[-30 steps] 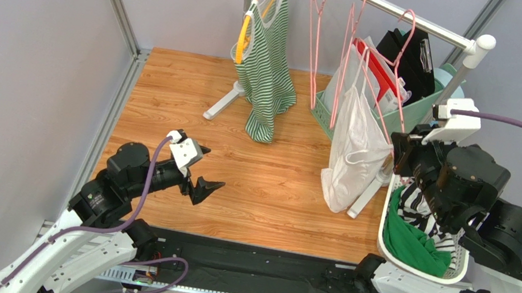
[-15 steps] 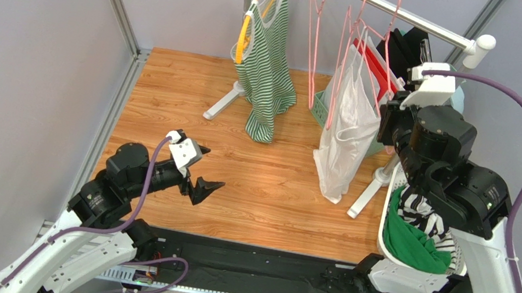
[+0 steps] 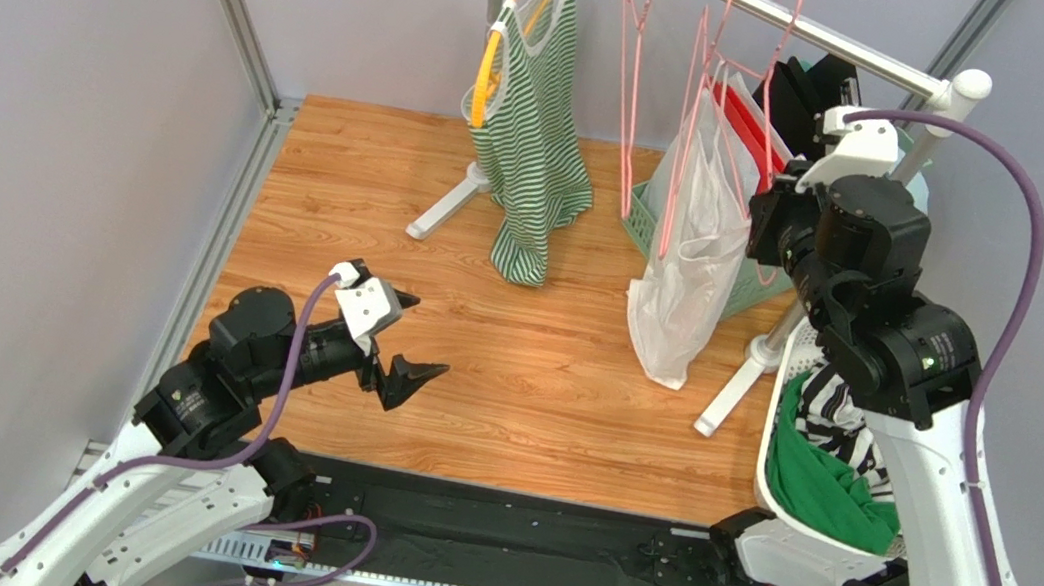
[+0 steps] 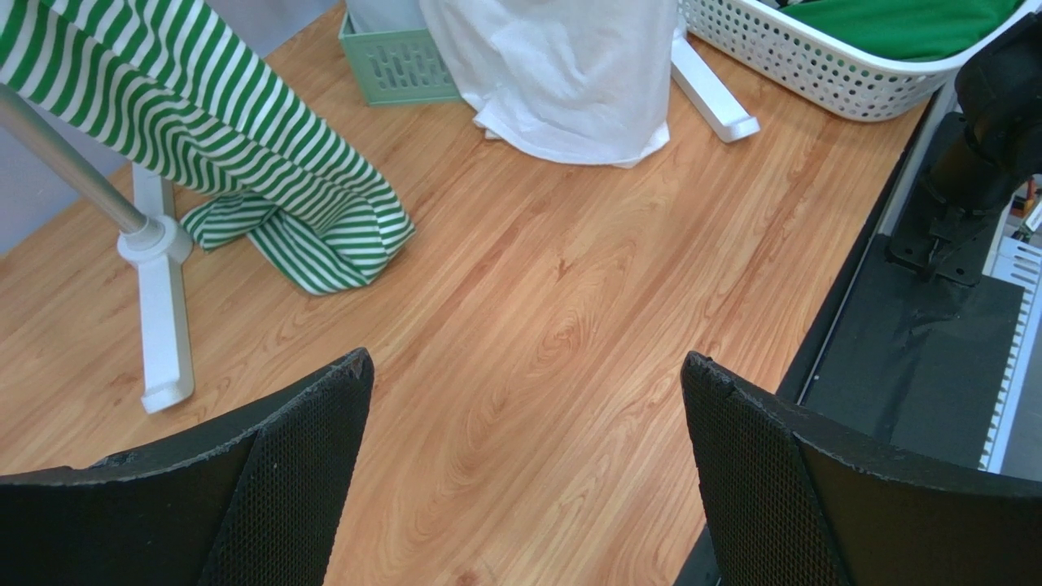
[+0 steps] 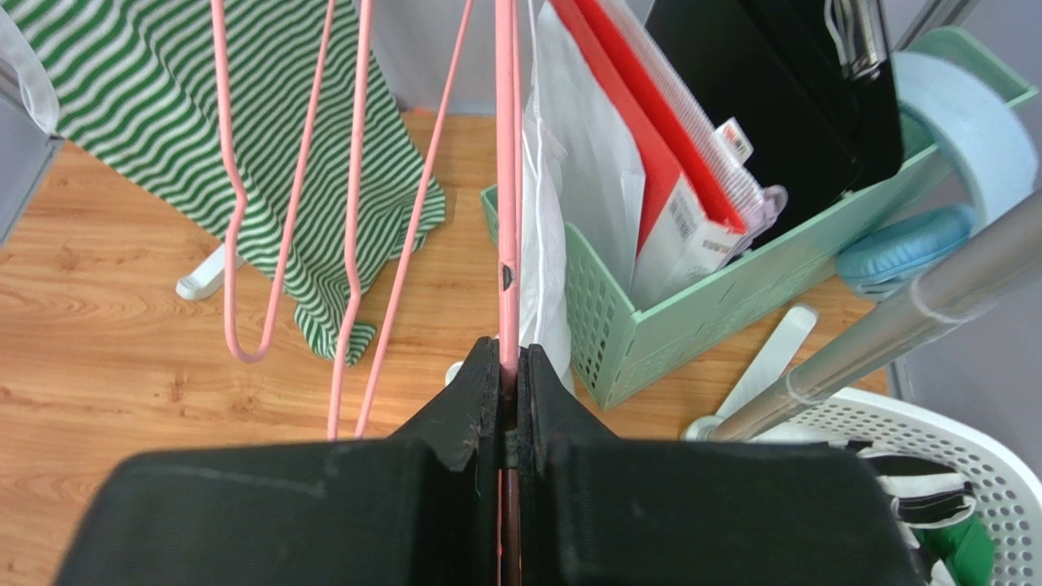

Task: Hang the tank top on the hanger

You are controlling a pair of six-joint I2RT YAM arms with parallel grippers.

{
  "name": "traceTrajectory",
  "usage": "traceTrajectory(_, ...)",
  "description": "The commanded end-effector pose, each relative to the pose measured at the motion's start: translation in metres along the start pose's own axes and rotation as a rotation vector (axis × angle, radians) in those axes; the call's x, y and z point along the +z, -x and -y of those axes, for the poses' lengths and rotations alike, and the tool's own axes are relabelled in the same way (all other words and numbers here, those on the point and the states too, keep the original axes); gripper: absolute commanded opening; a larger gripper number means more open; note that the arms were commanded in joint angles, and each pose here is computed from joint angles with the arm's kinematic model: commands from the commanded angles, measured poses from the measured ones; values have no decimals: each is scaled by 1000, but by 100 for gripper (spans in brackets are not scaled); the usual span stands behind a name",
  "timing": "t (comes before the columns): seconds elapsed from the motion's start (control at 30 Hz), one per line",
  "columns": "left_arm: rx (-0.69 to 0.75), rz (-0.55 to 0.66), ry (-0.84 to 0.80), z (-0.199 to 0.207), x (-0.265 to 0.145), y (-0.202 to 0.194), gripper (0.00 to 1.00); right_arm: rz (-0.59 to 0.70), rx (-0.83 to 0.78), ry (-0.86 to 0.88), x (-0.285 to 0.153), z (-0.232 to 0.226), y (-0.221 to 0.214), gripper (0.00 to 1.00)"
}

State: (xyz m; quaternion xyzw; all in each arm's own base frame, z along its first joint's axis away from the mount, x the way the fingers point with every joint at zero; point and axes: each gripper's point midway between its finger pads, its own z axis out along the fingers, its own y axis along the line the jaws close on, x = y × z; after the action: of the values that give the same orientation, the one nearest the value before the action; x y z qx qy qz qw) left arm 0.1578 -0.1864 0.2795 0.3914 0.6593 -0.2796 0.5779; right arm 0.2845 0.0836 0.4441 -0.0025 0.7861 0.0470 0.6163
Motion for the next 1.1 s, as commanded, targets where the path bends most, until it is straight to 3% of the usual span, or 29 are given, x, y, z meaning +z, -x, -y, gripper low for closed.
traceTrajectory(0.0, 9, 47, 11, -2, -1, 14, 99, 50, 68, 48, -4, -6, 2, 0)
traceTrajectory(0.37, -2, 38, 17, -4, 0, 13, 99, 12, 76, 29, -2, -2, -21, 2)
traceTrajectory(0.4, -3, 35, 18, -4, 1, 12, 99, 14, 76, 32, -4, -2, -19, 5)
traceTrajectory(0.47, -5, 31, 21, -4, 1, 11, 99, 16, 77, 35, -6, -2, -18, 22)
traceTrajectory(0.5, -7, 29, 26, -5, 1, 11, 99, 16, 74, 37, -7, -1, -18, 32)
traceTrajectory(0.53, -7, 29, 30, -6, 1, 11, 99, 18, 69, 42, -9, -1, -18, 50)
traceTrajectory(0.6, -9, 27, 40, -8, 1, 11, 99, 22, 64, 56, -13, -2, -18, 71)
traceTrajectory(0.63, -11, 25, 44, -9, 1, 11, 99, 24, 55, 63, -15, -2, -18, 75)
traceTrajectory(0.83, -30, -23, 121, -23, 3, 4, 99, 44, 28, 106, -30, -1, -21, 85)
traceTrajectory(1.07, -92, -105, 404, -74, -11, -10, 99, 91, 0, 171, -62, 7, -33, 88)
